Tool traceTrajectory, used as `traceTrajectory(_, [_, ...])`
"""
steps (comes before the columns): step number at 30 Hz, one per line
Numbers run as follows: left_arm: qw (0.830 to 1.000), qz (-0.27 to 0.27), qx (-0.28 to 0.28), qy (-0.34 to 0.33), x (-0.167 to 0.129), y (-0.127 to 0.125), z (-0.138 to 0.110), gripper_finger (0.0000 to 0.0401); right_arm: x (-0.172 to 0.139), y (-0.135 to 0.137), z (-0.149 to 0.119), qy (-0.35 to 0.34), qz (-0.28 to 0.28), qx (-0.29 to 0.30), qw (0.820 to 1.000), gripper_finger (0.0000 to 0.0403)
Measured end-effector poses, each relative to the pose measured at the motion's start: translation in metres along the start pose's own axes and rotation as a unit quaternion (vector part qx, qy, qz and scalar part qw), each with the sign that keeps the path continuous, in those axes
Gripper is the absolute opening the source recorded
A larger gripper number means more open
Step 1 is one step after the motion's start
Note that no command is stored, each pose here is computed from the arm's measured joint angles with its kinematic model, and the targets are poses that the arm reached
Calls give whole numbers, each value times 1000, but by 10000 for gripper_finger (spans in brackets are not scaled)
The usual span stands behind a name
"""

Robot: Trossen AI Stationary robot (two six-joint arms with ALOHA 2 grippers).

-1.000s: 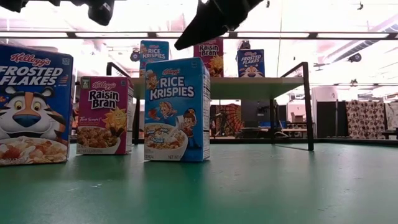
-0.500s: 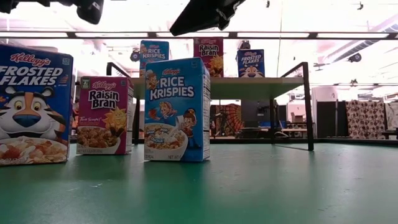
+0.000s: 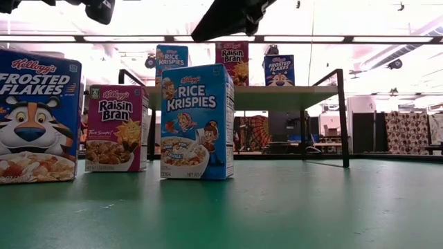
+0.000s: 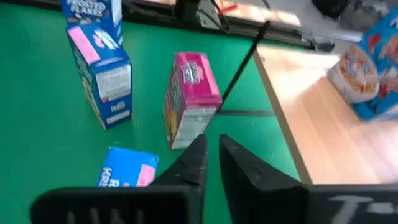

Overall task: Stack cereal on shelf
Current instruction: Put the light blue cereal box, aligned with the other light blue cereal box on the shelf

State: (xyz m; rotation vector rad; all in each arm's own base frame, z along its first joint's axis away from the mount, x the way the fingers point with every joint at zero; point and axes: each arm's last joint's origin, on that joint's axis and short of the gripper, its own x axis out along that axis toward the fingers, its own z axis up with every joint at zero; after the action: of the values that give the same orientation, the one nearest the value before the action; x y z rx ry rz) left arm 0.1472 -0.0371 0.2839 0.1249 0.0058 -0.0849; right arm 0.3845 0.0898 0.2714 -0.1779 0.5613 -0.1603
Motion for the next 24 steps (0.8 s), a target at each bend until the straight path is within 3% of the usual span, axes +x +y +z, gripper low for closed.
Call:
traceTrajectory(6, [1000,0,0,0,0,0,0,1,-7,-1,12,11,7,33,999,123])
traceTrajectory(11, [1000,0,-1,-1,0,0,0,1,-11,7,14,31,106,71,991,211])
traceTrajectory(15, [1000,0,-1,-1,0,0,0,1,-6,10,3,77,103,89,988,264])
traceTrajectory(19, [1000,0,-2,-1,0,0,0,1,0,12,-1,92,100,103,985,295])
traceTrajectory(24, [1000,0,-1,0,0,0,0,1,2,13,3,90,93,104,986,300])
